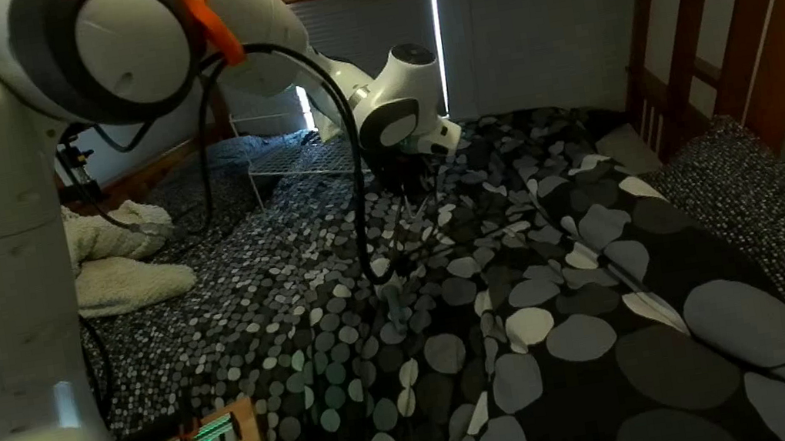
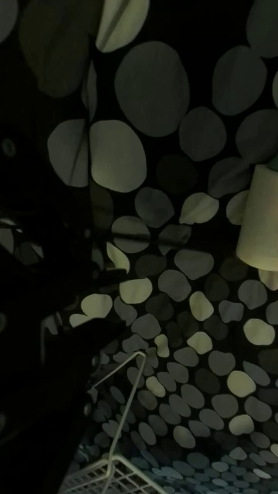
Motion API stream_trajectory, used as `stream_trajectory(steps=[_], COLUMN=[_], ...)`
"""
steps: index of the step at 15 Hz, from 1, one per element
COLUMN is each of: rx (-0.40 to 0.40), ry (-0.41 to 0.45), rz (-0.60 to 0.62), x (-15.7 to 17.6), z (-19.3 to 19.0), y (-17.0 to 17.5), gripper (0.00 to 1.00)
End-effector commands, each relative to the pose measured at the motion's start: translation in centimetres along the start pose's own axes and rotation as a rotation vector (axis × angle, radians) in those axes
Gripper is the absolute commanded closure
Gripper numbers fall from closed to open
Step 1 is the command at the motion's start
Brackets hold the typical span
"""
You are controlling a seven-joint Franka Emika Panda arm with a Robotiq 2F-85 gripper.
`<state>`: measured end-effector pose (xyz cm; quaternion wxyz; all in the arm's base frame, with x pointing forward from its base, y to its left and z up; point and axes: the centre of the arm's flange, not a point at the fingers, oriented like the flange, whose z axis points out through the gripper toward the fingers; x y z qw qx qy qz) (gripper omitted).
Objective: Remove the black coat hanger from the rack and put it on the bed
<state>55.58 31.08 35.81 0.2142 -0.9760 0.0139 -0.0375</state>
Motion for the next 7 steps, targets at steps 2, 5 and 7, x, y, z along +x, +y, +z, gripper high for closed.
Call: stream_trajectory(steps=[2, 5, 7], rx=[-0.068, -0.128, -0.103], ry=[-0.044, -0.205, -0.153], rz=[0.063, -0.071, -0.036], x=[-0.7, -5.2, -5.4], z=[3.2, 7.9, 6.0], y=[-4.9, -11.0, -8.8], gripper=[0.30, 0.08, 0.18])
